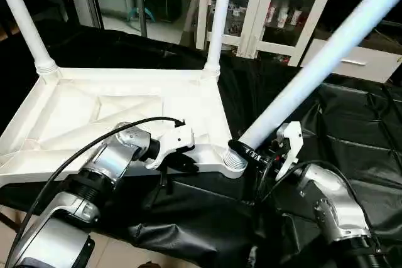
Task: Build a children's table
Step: Insert table leg to table base
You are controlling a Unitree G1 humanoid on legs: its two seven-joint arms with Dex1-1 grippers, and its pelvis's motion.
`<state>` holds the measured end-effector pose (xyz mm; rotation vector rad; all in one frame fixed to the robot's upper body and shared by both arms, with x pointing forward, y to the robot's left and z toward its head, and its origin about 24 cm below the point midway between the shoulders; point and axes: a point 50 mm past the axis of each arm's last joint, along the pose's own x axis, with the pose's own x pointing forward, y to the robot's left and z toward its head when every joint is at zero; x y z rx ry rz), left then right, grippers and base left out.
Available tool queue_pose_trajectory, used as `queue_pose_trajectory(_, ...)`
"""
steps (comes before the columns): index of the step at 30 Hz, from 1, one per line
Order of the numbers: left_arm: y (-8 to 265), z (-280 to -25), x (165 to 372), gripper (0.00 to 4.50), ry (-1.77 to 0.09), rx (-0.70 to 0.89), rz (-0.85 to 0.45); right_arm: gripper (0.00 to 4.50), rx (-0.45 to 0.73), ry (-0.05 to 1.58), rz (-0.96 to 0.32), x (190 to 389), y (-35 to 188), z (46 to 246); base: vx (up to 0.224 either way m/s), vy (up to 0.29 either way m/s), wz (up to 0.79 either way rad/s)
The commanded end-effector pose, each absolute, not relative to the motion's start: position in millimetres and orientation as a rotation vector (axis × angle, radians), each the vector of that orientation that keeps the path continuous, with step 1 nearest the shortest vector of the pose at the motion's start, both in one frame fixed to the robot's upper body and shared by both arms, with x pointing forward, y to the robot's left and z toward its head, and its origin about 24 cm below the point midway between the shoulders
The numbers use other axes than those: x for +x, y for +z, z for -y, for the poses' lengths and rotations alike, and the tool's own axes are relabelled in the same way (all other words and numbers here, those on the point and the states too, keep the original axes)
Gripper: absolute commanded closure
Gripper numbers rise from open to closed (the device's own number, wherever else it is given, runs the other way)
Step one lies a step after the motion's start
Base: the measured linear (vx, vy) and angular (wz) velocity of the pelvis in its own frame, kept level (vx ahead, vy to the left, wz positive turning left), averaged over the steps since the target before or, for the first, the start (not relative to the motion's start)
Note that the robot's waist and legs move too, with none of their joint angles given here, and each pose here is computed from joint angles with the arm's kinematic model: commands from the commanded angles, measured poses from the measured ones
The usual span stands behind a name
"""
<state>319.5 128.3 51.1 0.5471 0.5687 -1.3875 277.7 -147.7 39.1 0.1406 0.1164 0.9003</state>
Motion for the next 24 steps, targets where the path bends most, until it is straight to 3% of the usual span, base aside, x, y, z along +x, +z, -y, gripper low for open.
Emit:
queue_pose_trajectory(1,38,-130,316,4.5,-1.372,0.538,-0.622,2.62,0.093,0.937,-0.308,262.3,10,148.0,0.0,0.0,0.0)
queue_pose_trajectory(8,38,-128,314,4.5,-1.375,0.537,-0.621,2.62,-0.009,1.032,-0.402,253.6,9,144.0,0.0,0.0,0.0)
queue_pose_trajectory(19,35,-130,310,4.5,-1.38,0.527,-0.64,2.62,-0.023,1.15,-0.502,243.4,11,140.0,0.0,0.0,0.0)
queue_pose_trajectory(24,34,-130,308,4.5,-1.386,0.528,-0.647,2.62,-0.004,1.183,-0.533,248.0,14,137.4,0.0,0.0,0.0)
